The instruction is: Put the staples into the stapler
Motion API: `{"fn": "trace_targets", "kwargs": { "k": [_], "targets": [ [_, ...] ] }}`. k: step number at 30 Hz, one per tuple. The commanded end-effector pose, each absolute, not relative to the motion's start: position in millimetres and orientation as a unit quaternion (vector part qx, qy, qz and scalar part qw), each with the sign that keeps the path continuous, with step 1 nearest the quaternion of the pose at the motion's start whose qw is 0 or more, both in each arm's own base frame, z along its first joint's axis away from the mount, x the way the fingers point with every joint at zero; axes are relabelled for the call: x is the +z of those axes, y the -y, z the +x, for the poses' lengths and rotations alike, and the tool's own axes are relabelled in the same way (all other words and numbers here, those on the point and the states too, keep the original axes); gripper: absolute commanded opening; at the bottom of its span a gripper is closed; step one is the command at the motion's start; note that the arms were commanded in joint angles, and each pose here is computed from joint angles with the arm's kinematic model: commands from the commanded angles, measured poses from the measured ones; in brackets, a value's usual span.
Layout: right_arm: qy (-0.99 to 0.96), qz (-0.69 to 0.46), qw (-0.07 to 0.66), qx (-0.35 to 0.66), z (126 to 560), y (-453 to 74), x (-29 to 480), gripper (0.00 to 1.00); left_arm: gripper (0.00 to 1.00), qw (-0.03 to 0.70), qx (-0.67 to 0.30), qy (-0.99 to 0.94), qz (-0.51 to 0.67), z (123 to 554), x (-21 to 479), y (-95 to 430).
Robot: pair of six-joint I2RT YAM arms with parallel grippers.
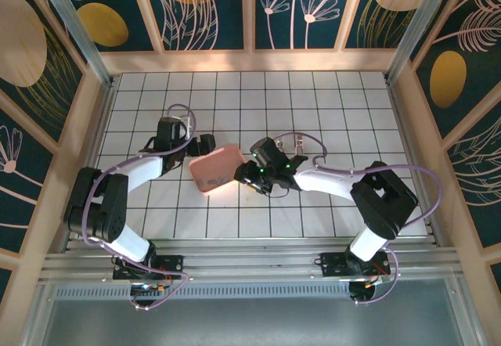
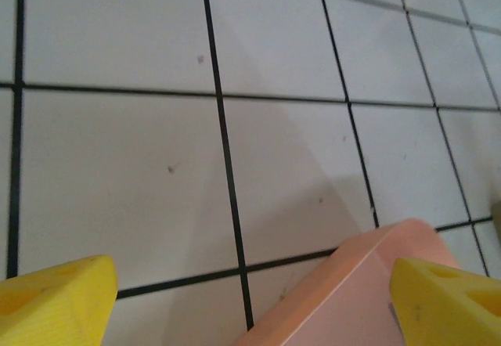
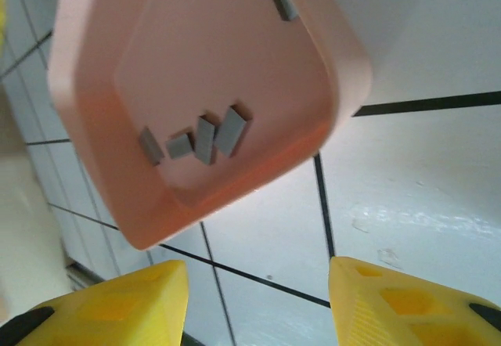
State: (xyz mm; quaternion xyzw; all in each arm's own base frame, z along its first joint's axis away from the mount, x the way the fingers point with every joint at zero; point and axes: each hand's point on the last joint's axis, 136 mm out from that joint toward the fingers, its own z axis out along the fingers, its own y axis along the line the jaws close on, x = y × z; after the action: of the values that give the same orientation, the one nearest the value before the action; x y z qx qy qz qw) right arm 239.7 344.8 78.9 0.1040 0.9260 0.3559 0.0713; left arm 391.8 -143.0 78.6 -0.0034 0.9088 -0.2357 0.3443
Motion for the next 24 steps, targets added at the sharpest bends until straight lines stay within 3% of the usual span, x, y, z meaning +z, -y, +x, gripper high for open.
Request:
{"fn": "trace_targets", "kwargs": {
  "k": [1, 9, 24],
  "targets": [
    [-0.911, 0.113, 0.072, 0.391, 247.3, -349.4, 86.2, 0.52, 0.88, 0.32, -0.261, -0.911, 0.02, 385.2, 74.6, 152.4],
    [-0.914, 0.117, 0.076, 0.381, 260.7, -342.6, 73.1, 0.52, 0.78, 0.302, -0.298, -0.905, 0.03, 360.2, 74.2, 160.8],
    [-0.93, 0.093, 0.085, 0.345, 277.6, -342.0, 53.3, 0.52, 0.75, 0.281, -0.362, -0.889, 0.007, 301.2, 68.8, 164.8]
  ]
}}
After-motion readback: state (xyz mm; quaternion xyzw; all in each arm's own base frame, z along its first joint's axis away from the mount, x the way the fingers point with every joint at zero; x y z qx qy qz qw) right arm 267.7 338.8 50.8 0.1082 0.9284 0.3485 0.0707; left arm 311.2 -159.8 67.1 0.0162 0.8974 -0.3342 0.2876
